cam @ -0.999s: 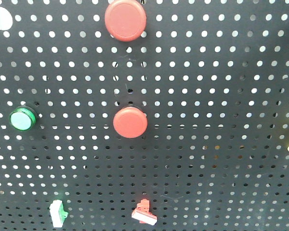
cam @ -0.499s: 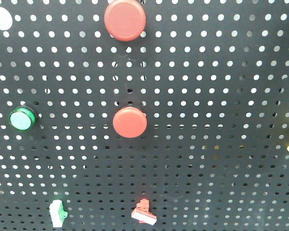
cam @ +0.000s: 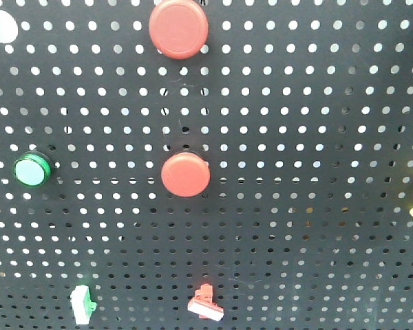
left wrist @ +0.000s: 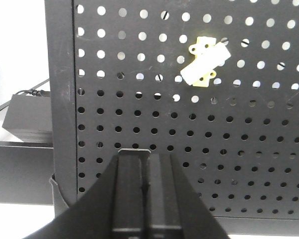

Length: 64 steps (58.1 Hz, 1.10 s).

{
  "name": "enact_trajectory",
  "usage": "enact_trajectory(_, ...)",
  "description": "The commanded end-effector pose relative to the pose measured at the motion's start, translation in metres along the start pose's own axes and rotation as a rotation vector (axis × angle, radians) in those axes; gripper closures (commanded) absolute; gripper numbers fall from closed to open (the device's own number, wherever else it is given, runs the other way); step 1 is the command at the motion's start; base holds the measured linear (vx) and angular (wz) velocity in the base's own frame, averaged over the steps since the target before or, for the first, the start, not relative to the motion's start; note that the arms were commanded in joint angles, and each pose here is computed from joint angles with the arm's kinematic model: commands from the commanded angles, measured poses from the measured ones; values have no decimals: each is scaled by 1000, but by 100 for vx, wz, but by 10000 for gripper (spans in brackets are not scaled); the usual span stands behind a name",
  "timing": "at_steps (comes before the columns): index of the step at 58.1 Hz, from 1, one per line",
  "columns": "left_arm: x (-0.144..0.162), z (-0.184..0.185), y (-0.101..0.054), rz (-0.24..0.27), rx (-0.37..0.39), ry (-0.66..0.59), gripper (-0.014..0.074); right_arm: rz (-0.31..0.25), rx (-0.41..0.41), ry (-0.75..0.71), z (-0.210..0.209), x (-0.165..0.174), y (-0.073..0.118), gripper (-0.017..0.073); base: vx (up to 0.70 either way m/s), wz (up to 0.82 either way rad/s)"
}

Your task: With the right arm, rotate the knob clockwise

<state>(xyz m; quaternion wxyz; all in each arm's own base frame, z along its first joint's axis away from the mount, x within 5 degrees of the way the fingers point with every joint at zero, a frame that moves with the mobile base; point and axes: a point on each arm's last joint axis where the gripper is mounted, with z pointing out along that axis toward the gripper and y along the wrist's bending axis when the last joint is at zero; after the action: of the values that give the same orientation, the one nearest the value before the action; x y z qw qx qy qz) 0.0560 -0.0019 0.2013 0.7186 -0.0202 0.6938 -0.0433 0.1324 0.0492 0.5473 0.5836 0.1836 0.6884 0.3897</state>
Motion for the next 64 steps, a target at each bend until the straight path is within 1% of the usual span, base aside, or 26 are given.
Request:
enact_trajectory(1, -3, 0, 1, -14, -5, -69, 600, -13, -177, -135, 10, -13, 18, 478, 0, 0)
enact_trajectory(4, -3, 0, 1, -14, -5, -69, 600, -14, -177, -135, 10, -13, 18, 446, 0, 0)
enact_trajectory(11, -3, 0, 1, -14, -5, -69, 600, -19, -182, -139, 6, -14, 19, 338, 0, 0)
enact_trajectory(18, -3, 0, 1, -14, -5, -69, 600, -30, -180, -145, -4, -15, 19, 215, 0, 0)
enact_trajectory(22, -3, 0, 1, -14, -5, -69, 600, -38, -166, -139, -13, -16, 18, 179, 0, 0)
enact_trajectory(26, -3, 0, 1, -14, -5, -69, 600, -71, -145, -133, -27, -17, 16, 158, 0, 0)
enact_trajectory(32, -3, 0, 1, -14, -5, -69, 600, -172, -97, -117, -51, -17, 11, 159, 0, 0)
enact_trajectory(37, -3, 0, 1, -14, -5, -69, 600, -262, -53, -106, -70, -16, 6, 183, 0, 0)
enact_trajectory(40, -3, 0, 1, -14, -5, -69, 600, -311, -31, -99, -84, -16, 3, 213, 0, 0)
enact_trajectory(44, -3, 0, 1, -14, -5, -69, 600, -377, 0, -81, -99, -14, -2, 286, 0, 0)
enact_trajectory(47, -3, 0, 1, -14, -5, -69, 600, -450, 24, -63, -110, -13, -6, 362, 0, 0)
enact_trajectory(48, -3, 0, 1, -14, -5, -69, 600, -472, 29, -61, -117, -12, -8, 400, 0, 0)
enact_trajectory(49, -3, 0, 1, -14, -5, -69, 600, -513, 35, -56, -121, -12, -9, 427, 0, 0)
enact_trajectory(51, -3, 0, 1, -14, -5, -69, 600, -569, 43, -48, -129, -11, -11, 482, 0, 0)
enact_trajectory(53, -3, 0, 1, -14, -5, -69, 600, -662, 52, -35, -139, -9, -15, 550, 0, 0)
enact_trajectory(54, -3, 0, 1, -14, -5, -69, 600, -676, 47, -41, -145, -8, -17, 576, 0, 0)
enact_trajectory(56, -3, 0, 1, -14, -5, -69, 600, -747, 38, -42, -153, -4, -21, 575, 0, 0)
enact_trajectory(60, -3, 0, 1, -14, -5, -69, 600, -804, 16, -73, -171, 3, -30, 573, 0, 0)
enact_trajectory(64, -3, 0, 1, -14, -5, -69, 600, -826, 18, -81, -172, 16, -45, 570, 0, 0)
